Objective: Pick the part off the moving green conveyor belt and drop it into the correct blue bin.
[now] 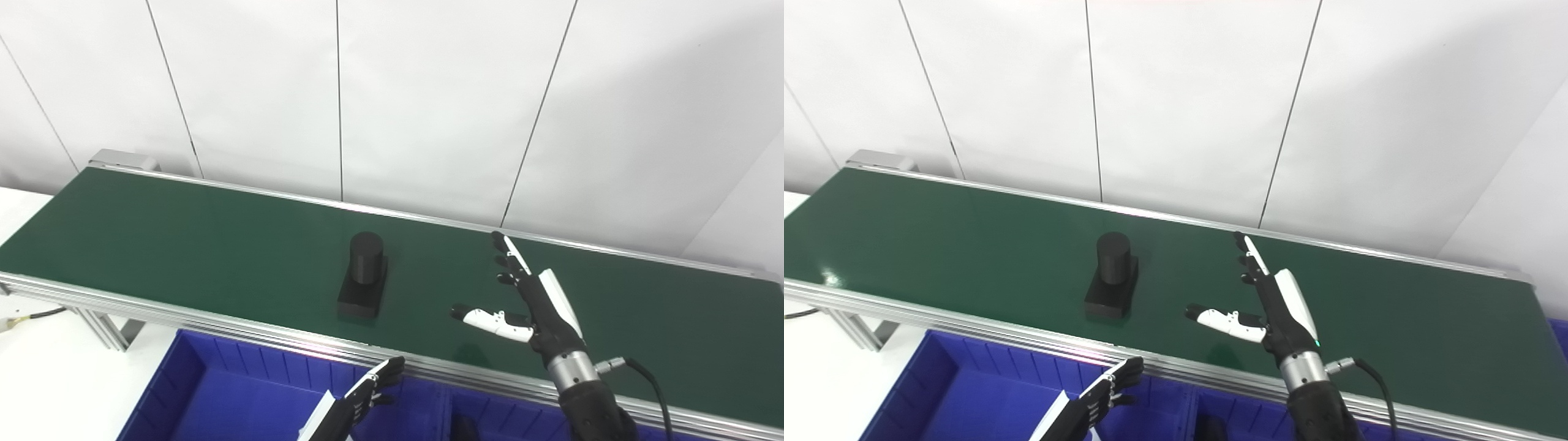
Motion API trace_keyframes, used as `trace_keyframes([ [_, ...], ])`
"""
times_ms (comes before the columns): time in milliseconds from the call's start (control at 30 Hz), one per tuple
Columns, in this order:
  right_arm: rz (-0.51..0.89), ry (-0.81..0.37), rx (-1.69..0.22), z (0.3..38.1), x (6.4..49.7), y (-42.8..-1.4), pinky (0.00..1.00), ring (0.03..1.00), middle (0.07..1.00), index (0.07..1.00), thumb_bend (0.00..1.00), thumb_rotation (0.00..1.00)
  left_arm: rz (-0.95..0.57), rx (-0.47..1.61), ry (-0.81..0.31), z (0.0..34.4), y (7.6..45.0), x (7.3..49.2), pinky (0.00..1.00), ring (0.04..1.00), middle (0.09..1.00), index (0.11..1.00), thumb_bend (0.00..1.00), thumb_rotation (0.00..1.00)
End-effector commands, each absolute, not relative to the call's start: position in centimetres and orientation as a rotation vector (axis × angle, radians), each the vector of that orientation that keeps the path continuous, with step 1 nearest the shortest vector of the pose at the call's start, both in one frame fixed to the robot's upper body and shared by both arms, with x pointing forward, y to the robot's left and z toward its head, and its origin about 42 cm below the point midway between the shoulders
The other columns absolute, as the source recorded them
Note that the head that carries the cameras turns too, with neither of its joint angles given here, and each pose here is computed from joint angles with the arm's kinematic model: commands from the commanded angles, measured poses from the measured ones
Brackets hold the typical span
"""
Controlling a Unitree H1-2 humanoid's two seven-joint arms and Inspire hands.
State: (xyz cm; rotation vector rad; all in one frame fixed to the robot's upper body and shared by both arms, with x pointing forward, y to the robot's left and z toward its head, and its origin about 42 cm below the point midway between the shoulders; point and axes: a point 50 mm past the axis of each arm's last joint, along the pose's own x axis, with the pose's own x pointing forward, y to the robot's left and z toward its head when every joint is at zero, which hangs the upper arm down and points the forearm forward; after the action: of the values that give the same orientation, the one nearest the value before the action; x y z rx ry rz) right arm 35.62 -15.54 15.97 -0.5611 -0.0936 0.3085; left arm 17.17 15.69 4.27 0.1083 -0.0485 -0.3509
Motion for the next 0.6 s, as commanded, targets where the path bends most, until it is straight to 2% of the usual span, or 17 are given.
trace_keyframes([
  [0, 0.297, -0.139, -0.559, 17.8, 36.7, -14.4, 0.75, 0.898, 0.979, 0.995, 0.84, 0.51, -0.368, 0.099, -0.125, 5.5, 15.8, 17.2, 0.84, 0.913, 0.935, 0.915, 0.87, 0.66],
  [133, 0.304, -0.122, -0.552, 17.7, 37.5, -13.6, 0.73, 0.9, 0.972, 0.997, 0.85, 0.51, -0.38, 0.096, -0.124, 5.5, 16.1, 17.1, 0.85, 0.914, 0.938, 0.919, 0.86, 0.67],
  [267, 0.308, -0.117, -0.556, 17.5, 38.6, -12.4, 0.76, 0.902, 0.955, 0.99, 0.87, 0.5, -0.391, 0.086, -0.127, 5.5, 16.2, 17.1, 0.86, 0.918, 0.944, 0.919, 0.85, 0.67],
  [567, 0.317, -0.092, -0.571, 17.0, 40.9, -11.0, 0.73, 0.879, 0.957, 0.987, 0.9, 0.49, -0.421, 0.078, -0.134, 5.2, 16.0, 17.3, 0.87, 0.919, 0.943, 0.923, 0.82, 0.69],
])
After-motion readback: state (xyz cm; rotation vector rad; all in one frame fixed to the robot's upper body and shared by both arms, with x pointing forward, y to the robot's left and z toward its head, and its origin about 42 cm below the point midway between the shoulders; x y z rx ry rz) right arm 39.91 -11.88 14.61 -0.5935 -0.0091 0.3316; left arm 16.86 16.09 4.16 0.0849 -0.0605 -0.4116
